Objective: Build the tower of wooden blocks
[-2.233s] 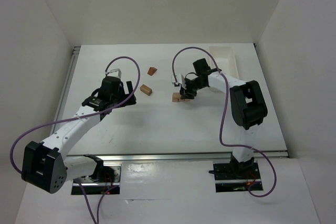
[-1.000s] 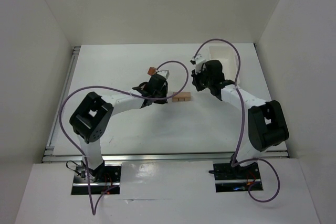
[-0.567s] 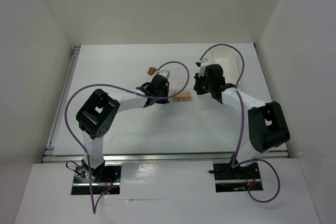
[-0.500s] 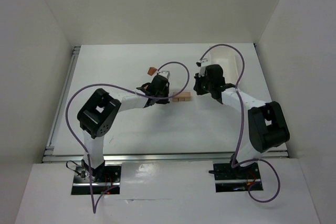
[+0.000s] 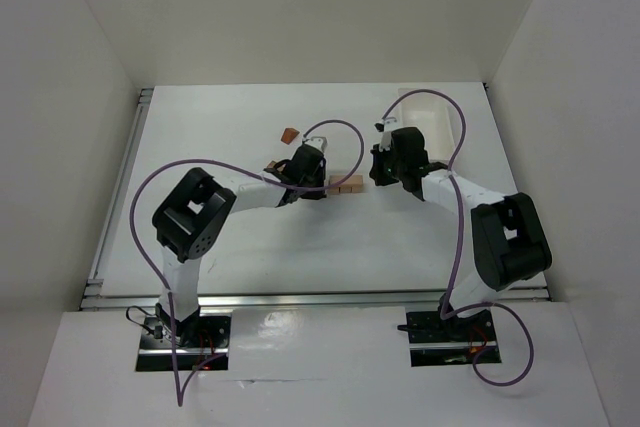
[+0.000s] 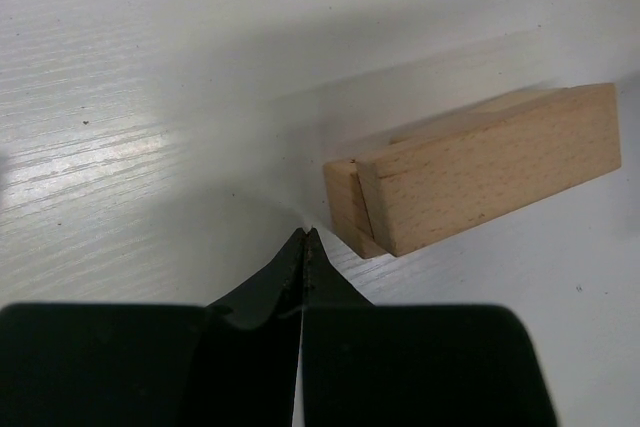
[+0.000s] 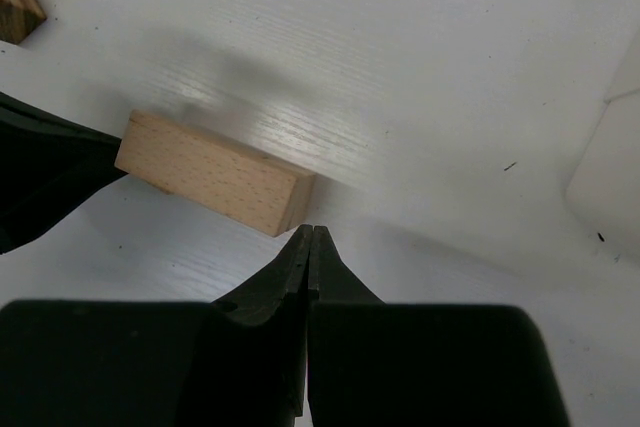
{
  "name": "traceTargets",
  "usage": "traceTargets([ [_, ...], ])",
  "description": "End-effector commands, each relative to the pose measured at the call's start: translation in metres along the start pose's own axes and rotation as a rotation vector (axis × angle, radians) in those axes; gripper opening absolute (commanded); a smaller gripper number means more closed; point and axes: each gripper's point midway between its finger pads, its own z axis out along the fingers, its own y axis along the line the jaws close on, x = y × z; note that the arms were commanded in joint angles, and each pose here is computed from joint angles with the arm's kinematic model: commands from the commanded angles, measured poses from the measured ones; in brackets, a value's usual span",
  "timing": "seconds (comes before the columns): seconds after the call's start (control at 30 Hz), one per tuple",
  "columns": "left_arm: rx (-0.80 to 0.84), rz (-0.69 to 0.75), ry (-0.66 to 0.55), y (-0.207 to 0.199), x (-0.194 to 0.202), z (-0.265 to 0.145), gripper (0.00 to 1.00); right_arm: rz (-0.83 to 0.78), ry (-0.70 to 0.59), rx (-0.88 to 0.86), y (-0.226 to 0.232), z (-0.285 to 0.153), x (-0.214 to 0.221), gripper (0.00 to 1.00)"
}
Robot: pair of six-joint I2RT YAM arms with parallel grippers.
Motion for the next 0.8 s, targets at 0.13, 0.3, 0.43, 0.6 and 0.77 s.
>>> traceTargets([
  [0.13,0.017,-0.018,-0.029,-0.008,-0.008,0.009,0.0,0.008,0.0,-0.015,0.001,0.002,-0.001,0.0],
  [0.3,0.012,-0.018,-0.021,-0.006,-0.004,0.011,0.0,0.013,0.03,-0.012,-0.001,0.006,0.008,0.0],
  [0.43,0.017,-0.018,-0.028,-0.009,-0.008,0.011,0.0,0.012,0.021,-0.013,0.0,0.006,0.003,0.0],
  [0.6,0.041,-0.028,-0.025,-0.015,-0.011,0.013,0.0,0.012,0.021,-0.013,0.0,0.006,0.003,0.0],
  [0.77,0.049,-0.028,-0.02,-0.017,-0.01,0.012,0.0,0.013,0.028,0.008,-0.004,0.006,0.007,0.0],
])
